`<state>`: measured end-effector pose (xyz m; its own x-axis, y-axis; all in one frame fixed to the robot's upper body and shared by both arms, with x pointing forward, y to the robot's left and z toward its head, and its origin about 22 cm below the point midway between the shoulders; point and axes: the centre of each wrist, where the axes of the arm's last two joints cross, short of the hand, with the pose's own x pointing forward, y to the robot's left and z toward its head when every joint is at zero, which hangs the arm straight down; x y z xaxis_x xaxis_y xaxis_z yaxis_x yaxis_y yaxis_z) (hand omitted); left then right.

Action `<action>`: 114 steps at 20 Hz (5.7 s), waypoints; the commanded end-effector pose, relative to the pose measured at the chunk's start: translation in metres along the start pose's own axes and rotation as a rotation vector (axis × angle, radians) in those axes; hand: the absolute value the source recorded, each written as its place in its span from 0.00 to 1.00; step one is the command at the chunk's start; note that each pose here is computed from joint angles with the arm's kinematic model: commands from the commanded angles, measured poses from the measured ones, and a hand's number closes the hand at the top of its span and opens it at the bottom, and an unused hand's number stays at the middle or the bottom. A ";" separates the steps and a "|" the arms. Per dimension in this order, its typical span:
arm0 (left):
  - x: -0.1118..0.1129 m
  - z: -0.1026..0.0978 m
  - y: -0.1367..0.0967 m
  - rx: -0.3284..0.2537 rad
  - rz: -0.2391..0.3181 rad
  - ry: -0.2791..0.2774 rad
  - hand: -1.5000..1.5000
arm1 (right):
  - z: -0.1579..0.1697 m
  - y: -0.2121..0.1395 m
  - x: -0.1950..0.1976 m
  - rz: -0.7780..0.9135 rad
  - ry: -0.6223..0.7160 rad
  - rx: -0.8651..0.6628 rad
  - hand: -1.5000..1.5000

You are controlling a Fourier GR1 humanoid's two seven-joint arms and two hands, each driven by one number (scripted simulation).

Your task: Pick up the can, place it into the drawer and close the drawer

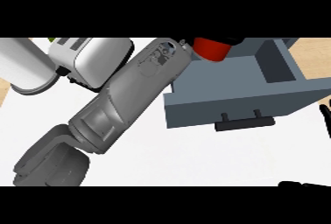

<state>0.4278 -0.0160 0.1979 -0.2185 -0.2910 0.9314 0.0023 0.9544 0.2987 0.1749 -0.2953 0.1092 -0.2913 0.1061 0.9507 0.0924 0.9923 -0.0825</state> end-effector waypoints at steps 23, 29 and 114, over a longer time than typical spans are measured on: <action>-0.043 0.010 0.000 0.134 -0.006 0.027 0.00 | -0.010 0.003 0.023 0.125 -0.093 0.018 0.00; -0.031 0.009 -0.002 0.133 0.038 0.029 0.00 | -0.012 0.008 0.027 0.319 -0.176 0.097 0.00; -0.068 0.096 0.148 0.113 0.102 0.059 0.00 | -0.257 0.129 -0.096 1.119 -0.198 -0.105 0.00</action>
<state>0.3570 0.1519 0.1672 -0.1616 -0.2031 0.9657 -0.0998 0.9769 0.1888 0.4509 -0.2239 0.0652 -0.0832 0.9829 0.1645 0.4219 0.1843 -0.8877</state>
